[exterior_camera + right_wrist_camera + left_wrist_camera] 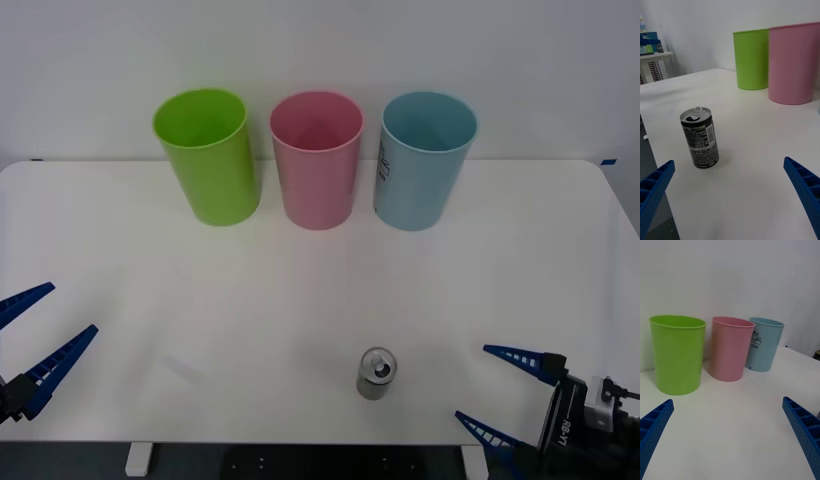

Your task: Grasp the object on the table and drop it into the matching bin: aluminum can to the light blue bin, PET bottle to the pink bin.

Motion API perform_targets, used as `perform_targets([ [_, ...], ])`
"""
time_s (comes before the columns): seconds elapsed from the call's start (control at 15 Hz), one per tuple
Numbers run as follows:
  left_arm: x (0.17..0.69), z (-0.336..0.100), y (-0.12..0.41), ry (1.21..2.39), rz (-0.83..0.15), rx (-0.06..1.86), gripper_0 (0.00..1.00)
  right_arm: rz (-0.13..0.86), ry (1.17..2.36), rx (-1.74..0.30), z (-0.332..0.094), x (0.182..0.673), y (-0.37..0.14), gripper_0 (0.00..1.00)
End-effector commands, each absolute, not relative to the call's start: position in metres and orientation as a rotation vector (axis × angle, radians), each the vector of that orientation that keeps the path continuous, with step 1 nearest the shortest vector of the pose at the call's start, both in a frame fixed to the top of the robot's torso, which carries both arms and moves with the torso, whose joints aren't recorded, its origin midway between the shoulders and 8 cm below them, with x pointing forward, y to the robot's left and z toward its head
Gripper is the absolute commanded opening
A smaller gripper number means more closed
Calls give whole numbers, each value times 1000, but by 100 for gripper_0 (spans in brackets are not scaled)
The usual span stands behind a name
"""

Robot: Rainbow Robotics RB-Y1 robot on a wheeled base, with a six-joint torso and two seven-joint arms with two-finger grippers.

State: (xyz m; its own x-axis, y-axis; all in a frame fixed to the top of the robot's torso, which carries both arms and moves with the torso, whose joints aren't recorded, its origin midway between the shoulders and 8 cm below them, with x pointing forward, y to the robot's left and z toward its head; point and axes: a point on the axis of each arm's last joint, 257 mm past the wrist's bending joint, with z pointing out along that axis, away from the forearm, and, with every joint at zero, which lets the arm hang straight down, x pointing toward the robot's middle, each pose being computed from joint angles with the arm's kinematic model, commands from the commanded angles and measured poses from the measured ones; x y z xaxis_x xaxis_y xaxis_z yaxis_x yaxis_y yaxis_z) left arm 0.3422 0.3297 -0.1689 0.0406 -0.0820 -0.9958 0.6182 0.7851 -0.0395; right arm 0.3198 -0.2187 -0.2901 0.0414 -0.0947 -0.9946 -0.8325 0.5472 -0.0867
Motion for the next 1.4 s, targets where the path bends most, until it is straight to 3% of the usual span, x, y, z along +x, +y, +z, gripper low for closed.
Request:
perform_targets([
  [0.07,342,-169,330,1441,-567,465,100,695,1444,-864,-298,322,-203,100],
  [1.4,342,-169,330,1441,-567,465,100,660,1469,-877,-330,356,-107,100],
])
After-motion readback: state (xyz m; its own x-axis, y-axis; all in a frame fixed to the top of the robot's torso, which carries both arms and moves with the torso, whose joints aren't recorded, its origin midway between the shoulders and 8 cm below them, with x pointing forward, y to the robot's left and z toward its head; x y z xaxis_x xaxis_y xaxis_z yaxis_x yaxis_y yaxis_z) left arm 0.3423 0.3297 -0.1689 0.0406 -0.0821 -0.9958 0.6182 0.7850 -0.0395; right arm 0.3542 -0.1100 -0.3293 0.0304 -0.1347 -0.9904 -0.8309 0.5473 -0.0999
